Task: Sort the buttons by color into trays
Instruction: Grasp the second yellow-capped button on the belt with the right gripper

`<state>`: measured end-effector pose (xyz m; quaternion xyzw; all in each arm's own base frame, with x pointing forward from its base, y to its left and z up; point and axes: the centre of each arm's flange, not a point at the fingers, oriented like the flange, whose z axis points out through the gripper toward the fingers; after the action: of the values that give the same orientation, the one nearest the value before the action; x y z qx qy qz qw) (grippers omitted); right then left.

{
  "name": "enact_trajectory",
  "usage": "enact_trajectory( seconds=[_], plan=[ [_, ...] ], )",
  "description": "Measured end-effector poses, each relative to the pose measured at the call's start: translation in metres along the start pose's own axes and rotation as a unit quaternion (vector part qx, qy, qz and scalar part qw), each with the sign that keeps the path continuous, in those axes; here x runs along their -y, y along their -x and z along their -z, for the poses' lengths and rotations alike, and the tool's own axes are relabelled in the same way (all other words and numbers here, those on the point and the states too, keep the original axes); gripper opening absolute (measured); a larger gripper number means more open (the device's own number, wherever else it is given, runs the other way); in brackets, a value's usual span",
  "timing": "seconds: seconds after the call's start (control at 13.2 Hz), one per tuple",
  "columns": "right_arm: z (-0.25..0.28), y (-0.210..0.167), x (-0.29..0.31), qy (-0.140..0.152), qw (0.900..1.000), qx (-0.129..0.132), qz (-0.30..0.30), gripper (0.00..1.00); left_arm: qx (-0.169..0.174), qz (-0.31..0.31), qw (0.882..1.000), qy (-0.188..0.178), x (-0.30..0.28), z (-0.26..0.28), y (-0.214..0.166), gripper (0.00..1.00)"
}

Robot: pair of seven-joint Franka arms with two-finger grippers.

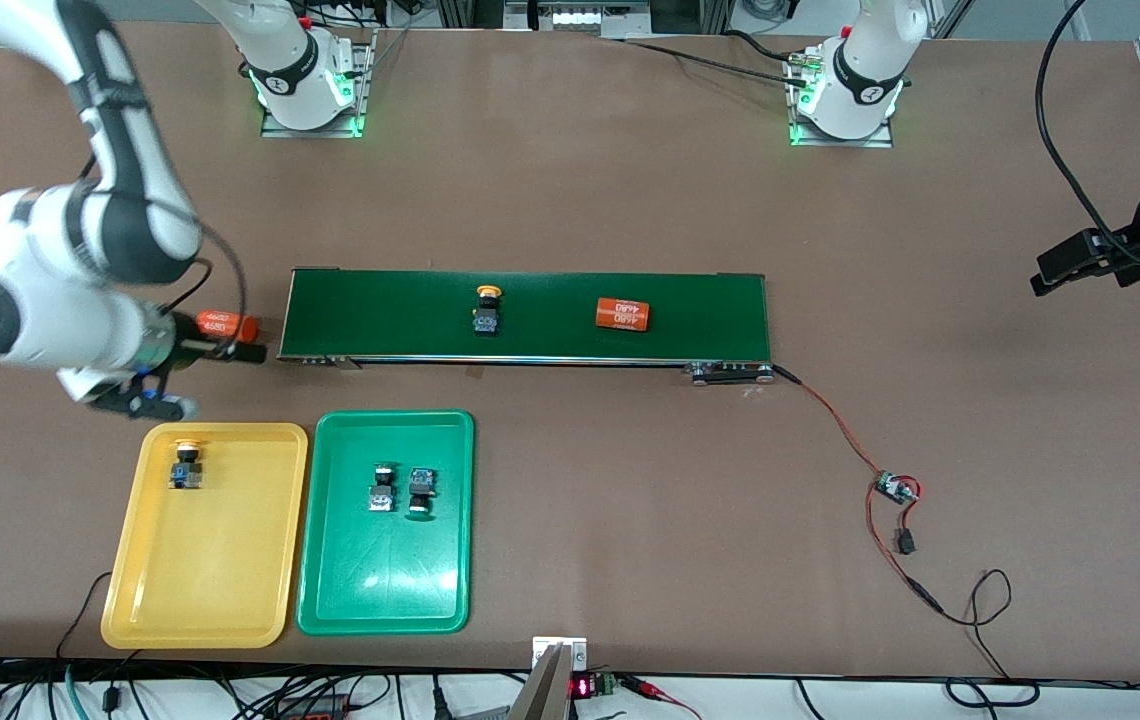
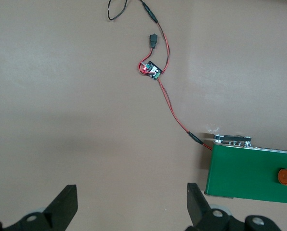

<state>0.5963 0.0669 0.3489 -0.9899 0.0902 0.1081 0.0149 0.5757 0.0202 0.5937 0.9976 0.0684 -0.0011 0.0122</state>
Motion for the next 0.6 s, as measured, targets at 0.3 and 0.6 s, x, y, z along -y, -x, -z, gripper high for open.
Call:
enact_trajectory(
  seconds=[0.3,0.6],
  plan=[
    [-0.022,0.089,0.071,0.015,0.998,-0.023,-0.054,1.0,0.003,-0.002,1.0,0.0,-0.002,-0.003,0.001,1.0],
    [-0.034,0.149,0.157,0.013,0.997,-0.052,-0.052,1.0,0.009,-0.002,1.0,-0.001,-0.002,-0.006,0.001,1.0]
  ],
)
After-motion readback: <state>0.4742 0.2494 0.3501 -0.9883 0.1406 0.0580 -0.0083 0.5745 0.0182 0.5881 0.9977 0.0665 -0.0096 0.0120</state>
